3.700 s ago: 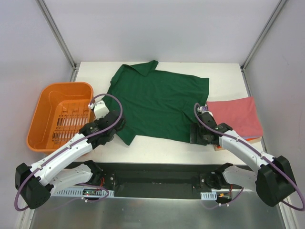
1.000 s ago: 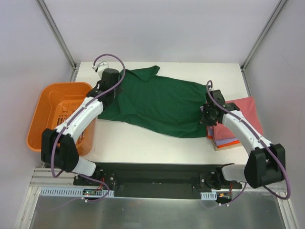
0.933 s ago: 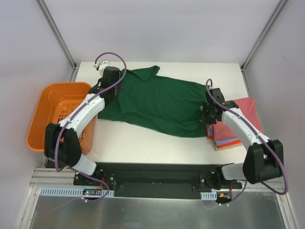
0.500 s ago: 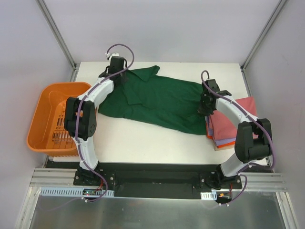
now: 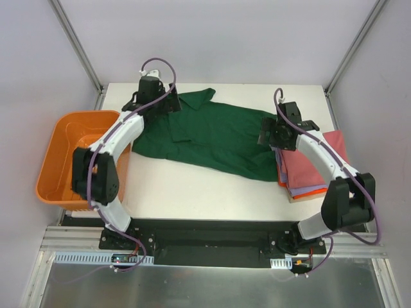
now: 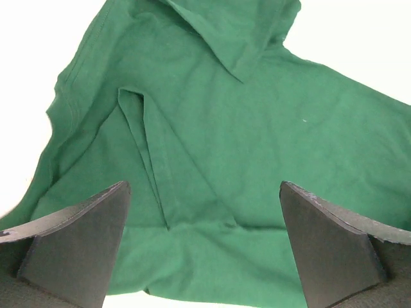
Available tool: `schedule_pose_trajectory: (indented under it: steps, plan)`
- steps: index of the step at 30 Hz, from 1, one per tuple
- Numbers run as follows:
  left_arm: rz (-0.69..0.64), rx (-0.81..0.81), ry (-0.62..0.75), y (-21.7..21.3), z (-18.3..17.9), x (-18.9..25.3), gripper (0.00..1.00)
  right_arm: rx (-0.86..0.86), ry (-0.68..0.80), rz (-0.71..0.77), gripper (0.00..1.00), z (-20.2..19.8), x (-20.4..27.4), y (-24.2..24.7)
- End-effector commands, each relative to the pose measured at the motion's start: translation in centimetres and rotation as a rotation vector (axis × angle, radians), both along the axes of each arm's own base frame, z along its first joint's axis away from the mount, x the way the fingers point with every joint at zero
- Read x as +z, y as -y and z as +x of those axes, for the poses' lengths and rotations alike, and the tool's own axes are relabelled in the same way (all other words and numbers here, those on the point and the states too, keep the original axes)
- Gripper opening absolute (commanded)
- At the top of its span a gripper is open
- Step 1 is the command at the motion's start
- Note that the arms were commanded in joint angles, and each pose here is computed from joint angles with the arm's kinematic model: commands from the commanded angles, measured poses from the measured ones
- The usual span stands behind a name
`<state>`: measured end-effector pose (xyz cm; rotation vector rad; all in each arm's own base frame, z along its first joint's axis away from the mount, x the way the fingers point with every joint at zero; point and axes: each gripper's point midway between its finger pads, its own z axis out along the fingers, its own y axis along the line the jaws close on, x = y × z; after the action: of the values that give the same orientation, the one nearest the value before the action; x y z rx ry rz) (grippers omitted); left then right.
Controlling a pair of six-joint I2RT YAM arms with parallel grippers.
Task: Fold and stack the t-shirts
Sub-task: Fold the flattened tshirt in 1/3 of the way
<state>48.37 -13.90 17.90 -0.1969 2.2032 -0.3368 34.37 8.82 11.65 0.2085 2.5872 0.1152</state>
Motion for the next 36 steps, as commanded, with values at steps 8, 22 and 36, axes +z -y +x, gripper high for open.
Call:
schedule_pose_trajectory:
  steps: [8,22,36]
  plan:
    - [-0.186,-0.061,0.029,0.2,-10.6,3.0,0.99,0.342,0.192,0.102,0.96,-4.4,4.0,-6.2]
    - [-0.012,0.143,-0.175,-2.8,-7.0,-7.4,0.99,0.301,-0.048,-0.018,0.96,-5.2,-5.3,-7.2]
    - [0.053,0.368,-0.425,-9.1,-8.9,-15.7,0.99,0.184,-0.196,-0.035,0.96,-7.8,-9.9,-3.0]
